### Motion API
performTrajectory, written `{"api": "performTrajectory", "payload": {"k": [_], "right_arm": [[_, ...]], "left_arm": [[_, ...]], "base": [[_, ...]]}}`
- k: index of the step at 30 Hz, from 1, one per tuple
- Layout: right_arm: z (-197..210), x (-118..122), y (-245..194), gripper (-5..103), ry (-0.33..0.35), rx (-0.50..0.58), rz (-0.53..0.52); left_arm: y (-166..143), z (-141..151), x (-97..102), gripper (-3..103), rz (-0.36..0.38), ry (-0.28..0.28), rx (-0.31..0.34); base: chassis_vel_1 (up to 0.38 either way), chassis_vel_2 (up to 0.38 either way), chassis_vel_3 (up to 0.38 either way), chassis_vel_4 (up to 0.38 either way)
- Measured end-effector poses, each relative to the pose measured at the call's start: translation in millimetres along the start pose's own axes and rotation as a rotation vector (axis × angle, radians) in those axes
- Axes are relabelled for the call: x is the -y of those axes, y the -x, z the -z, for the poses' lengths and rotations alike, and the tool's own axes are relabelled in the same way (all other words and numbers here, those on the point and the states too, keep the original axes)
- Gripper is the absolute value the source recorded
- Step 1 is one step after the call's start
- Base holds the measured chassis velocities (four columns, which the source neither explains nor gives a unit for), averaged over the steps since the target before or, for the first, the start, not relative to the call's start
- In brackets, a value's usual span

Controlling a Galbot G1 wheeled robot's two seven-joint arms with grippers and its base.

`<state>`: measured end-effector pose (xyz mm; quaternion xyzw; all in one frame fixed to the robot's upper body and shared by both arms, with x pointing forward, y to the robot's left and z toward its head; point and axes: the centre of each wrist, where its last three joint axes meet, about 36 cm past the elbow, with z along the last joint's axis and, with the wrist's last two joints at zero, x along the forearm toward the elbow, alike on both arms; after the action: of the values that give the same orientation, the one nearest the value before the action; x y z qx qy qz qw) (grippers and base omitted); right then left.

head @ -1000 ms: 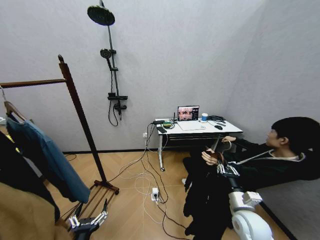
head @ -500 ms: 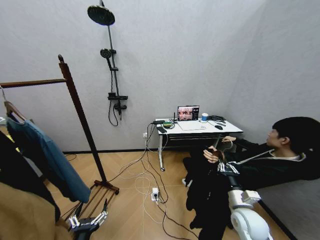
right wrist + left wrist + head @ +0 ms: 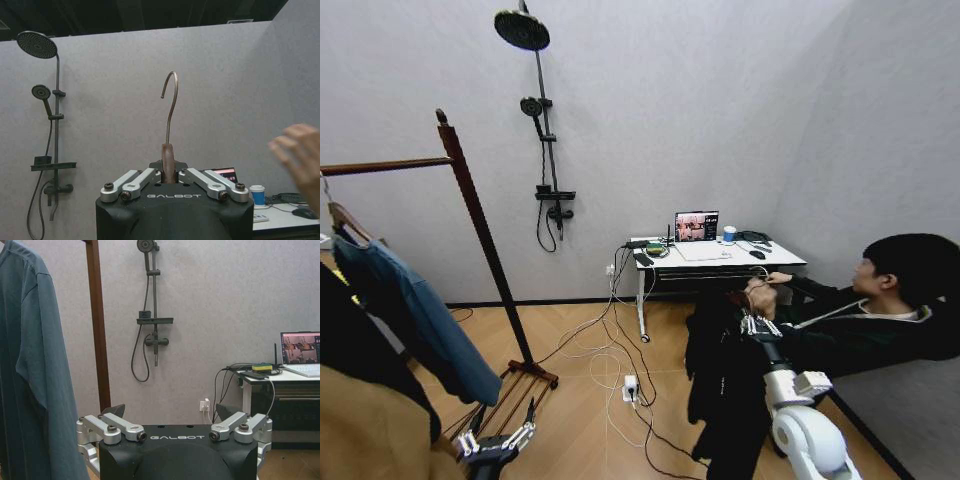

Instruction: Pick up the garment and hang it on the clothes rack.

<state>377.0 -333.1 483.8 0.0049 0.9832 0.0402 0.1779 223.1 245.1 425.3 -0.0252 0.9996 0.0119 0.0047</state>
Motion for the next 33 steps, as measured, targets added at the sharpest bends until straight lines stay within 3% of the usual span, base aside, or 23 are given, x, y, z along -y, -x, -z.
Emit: {"api": "performTrajectory", "payload": {"k": [10,33], "right_arm": [[7.9,-3.3,4.9,9,0.014,0.011,0.053],[12.5,-2.8,0.5,9,0.006,0.024,0.053]], "left_arm": [[0.0,0.0,0.0,100,0.0,0.0,0.0],[0.0,0.0,0.0,100,0.0,0.0,0.0]], "base": [[0.008,0.009,0.008,0.01],[0.099,0.099,0.105,0.092]]}}
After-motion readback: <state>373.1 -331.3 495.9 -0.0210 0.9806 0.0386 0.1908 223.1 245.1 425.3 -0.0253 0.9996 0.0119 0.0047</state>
